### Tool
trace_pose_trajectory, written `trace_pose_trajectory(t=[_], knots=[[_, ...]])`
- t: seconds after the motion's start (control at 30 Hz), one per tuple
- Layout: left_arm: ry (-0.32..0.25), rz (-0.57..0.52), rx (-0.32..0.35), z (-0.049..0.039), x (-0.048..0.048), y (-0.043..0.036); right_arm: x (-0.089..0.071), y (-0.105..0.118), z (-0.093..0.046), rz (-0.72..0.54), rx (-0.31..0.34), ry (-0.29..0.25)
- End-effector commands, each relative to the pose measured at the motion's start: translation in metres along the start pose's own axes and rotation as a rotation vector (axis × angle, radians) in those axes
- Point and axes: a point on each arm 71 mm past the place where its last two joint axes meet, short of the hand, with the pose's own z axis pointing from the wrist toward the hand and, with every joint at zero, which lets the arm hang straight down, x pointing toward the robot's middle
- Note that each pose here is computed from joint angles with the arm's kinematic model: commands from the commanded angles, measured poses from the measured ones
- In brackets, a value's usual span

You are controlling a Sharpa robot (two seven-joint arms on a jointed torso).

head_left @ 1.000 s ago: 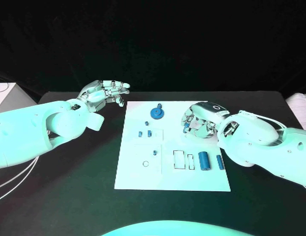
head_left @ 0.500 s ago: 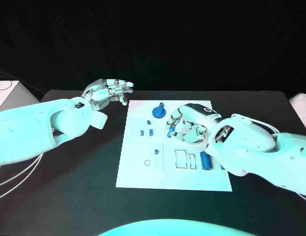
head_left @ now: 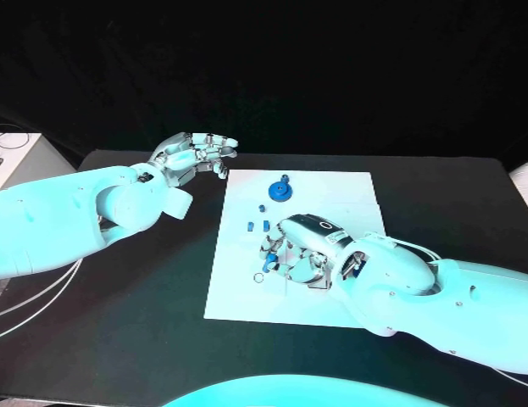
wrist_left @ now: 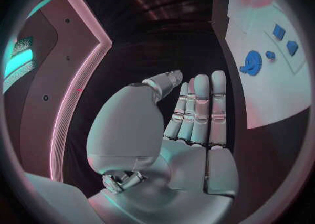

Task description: Assemble the parts on the task board

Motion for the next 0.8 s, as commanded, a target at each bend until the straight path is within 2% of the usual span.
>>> trace_pose_trajectory(t=[0.03,0.3,0.8], knots=[[0.02,-0.006,0.009,0.0003,0.0022,-0.0007,0.006,0.003,0.001,-0.038,-0.038,-0.001],[0.018,-0.005,0.009,-0.0005,0.0014,-0.0009,0.017,0.005,0.005,-0.058,-0.038,0.001],[0.019,-0.006,0.007,-0.0005,0.0017,-0.0008,0.025,0.005,0.008,-0.075,-0.033,-0.009]])
